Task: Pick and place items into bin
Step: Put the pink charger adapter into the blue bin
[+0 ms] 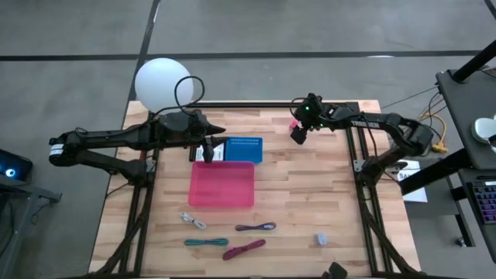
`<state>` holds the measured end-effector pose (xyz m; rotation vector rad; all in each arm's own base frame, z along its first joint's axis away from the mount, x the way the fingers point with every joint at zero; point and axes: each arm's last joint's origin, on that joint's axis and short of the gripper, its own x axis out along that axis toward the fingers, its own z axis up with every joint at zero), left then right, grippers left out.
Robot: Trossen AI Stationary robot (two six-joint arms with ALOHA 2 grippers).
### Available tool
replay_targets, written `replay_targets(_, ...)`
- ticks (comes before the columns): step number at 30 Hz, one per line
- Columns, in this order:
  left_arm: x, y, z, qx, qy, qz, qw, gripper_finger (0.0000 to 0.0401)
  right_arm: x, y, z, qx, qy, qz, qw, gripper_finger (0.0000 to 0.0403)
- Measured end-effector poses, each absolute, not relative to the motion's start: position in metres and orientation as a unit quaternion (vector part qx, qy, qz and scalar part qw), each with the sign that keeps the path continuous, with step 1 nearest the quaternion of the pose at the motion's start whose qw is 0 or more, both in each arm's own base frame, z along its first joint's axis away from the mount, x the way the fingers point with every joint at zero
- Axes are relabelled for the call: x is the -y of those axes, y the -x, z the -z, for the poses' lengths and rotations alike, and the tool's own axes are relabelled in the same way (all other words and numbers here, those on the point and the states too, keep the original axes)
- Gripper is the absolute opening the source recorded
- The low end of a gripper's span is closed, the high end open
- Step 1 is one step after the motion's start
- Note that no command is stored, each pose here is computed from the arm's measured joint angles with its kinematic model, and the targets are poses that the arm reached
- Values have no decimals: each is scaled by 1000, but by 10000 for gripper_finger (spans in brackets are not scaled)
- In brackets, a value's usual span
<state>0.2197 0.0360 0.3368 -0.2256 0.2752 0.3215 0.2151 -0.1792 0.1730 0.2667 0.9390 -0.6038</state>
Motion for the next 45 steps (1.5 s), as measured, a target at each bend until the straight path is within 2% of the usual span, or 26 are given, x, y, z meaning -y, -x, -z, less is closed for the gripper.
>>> replay_targets(14,-36,-220,-337,-136,112,-159,971,144,198,-228,-154,-451,-130,272,840,245)
replay_targets(23,-36,-220,-337,-137,112,-156,972,144,209,-224,-132,-468,-166,254,830,245)
replay_targets(30,-36,-220,-337,-137,113,-154,972,144,213,-221,-130,-469,-170,259,827,243)
replay_targets(37,-36,-220,-337,-137,113,-154,972,144,215,-220,-129,-468,-172,263,826,207)
replay_targets(45,-36,-220,-337,-137,113,-154,972,144,215,-220,-129,-468,-172,263,826,141)
